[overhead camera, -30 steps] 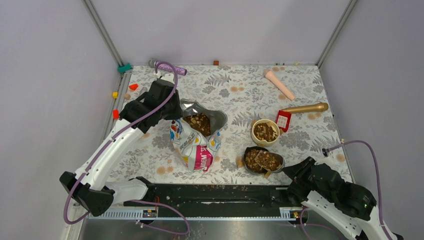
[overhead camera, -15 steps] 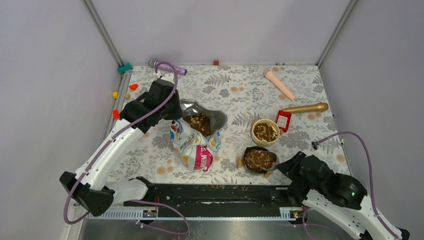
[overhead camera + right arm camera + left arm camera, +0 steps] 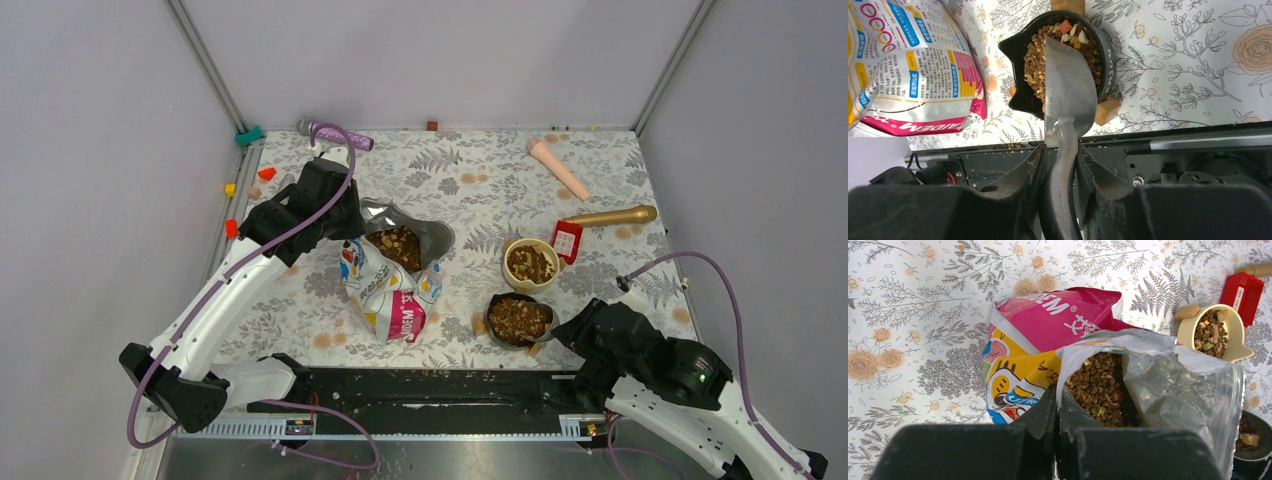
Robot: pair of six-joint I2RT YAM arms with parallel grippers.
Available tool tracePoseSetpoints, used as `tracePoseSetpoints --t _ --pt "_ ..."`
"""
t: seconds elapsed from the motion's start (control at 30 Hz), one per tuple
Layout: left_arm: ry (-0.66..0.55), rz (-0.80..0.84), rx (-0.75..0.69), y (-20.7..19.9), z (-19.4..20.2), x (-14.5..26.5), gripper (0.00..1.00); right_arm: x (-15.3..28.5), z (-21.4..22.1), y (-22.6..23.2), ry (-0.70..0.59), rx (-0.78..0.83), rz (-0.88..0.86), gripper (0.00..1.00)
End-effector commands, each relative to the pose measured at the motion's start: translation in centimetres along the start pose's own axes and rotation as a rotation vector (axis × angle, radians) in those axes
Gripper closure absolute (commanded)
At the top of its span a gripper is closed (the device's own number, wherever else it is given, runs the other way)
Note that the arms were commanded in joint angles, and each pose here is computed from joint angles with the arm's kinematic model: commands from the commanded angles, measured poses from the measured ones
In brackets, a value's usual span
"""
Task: Serve the pet food
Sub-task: Pour the pet food into the pet food bowl.
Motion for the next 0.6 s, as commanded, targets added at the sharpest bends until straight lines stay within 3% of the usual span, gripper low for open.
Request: tracePoseSetpoints --t 0.0,0.57 --pt "-0.008 0.005 -0.012 -0.2 -0.4 0.0 1.00 1.0 -0.7 -0.3 -0.018 0.040 0.031 1.00" --pt "-0.006 0.001 -0.013 -0.1 -0.4 -0.1 1.00 -0.8 -1.4 2.5 0.037 0.144 0.059 1.00"
Point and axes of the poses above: each gripper's point midway between its finger pads, its own x axis back along the fingers, its own y axis along the line the jaws close on, z = x × y, the point moved 7 cm from there along x, back along the fingers, and after that the axes turned 11 degrees about x, right-handed, at the moved point
